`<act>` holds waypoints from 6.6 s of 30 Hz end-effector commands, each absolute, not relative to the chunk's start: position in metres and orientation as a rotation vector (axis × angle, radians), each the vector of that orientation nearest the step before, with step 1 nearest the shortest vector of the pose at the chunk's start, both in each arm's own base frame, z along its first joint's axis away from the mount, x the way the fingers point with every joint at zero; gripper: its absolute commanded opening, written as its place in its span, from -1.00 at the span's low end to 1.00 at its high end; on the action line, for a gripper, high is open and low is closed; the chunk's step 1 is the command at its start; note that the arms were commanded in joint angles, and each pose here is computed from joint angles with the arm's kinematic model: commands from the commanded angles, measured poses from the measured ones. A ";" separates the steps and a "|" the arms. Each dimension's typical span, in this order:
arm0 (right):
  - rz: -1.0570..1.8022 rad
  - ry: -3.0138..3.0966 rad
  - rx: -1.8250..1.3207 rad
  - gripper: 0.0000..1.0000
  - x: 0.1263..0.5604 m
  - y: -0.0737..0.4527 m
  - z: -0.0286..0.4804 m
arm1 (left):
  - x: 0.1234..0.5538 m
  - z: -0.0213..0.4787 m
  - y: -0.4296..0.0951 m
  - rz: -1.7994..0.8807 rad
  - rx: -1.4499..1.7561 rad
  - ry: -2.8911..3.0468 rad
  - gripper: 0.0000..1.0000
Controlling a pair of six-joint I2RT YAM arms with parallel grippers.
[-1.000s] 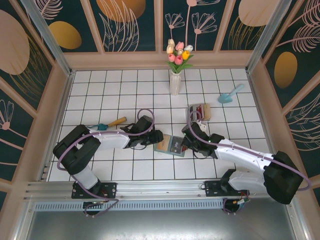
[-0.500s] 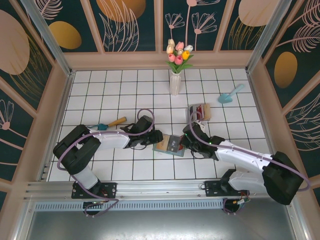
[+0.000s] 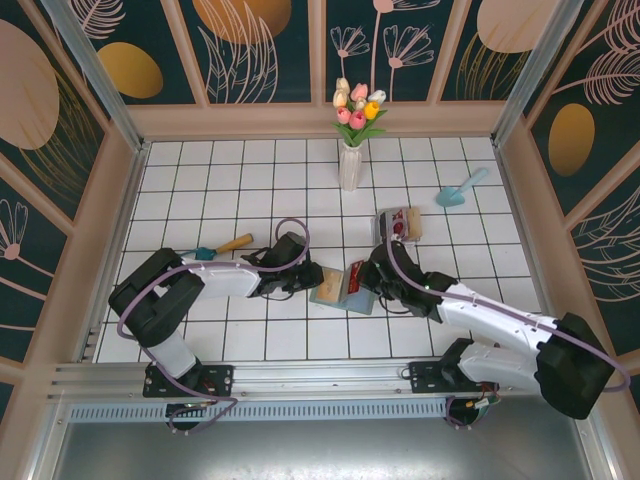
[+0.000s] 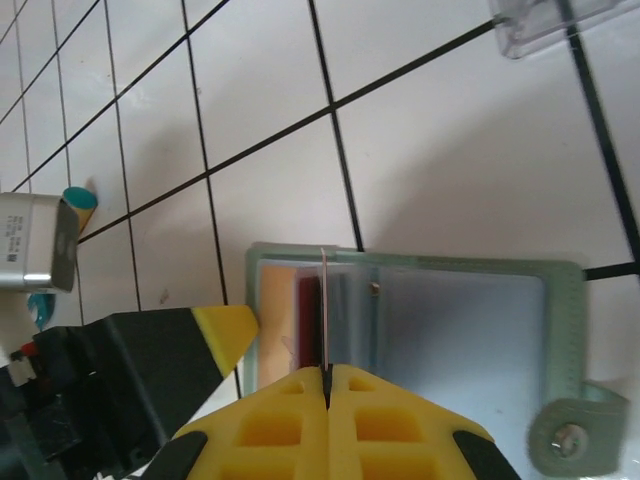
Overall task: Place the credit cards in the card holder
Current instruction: Flip over the card slot in the card holder, then insert the credit card into the card slot, then move the storage box to the center of the table.
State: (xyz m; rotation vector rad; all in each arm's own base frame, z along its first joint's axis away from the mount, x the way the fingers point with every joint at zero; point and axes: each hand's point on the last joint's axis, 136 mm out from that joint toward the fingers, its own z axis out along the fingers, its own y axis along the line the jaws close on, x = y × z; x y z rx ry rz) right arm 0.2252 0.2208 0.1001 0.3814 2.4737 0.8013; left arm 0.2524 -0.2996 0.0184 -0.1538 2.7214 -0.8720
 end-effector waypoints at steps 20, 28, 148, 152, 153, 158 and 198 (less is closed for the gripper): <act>0.981 2.437 0.404 -0.99 0.229 0.227 0.094 | 0.256 0.042 -0.293 -0.893 -0.139 2.615 -0.01; 0.968 2.456 0.410 -0.99 0.227 0.226 0.074 | 0.248 0.026 -0.300 -0.923 -0.126 2.679 -0.06; -0.199 2.582 -0.055 -0.13 0.382 0.139 0.107 | 0.316 0.090 -0.359 -1.018 -0.133 2.498 0.00; -0.233 2.604 -0.081 -0.13 0.389 0.142 0.094 | 0.317 0.087 -0.364 -1.031 -0.132 2.508 0.00; -0.251 2.606 -0.083 -0.13 0.389 0.141 0.091 | 0.317 0.086 -0.364 -1.033 -0.133 2.510 0.00; -0.294 2.648 -0.106 -0.19 0.389 0.139 0.074 | 0.317 0.085 -0.362 -1.022 -0.141 2.510 0.00; -0.175 2.640 -0.325 -0.30 0.355 0.203 0.082 | 0.302 0.094 -0.323 -0.960 -0.252 2.459 0.00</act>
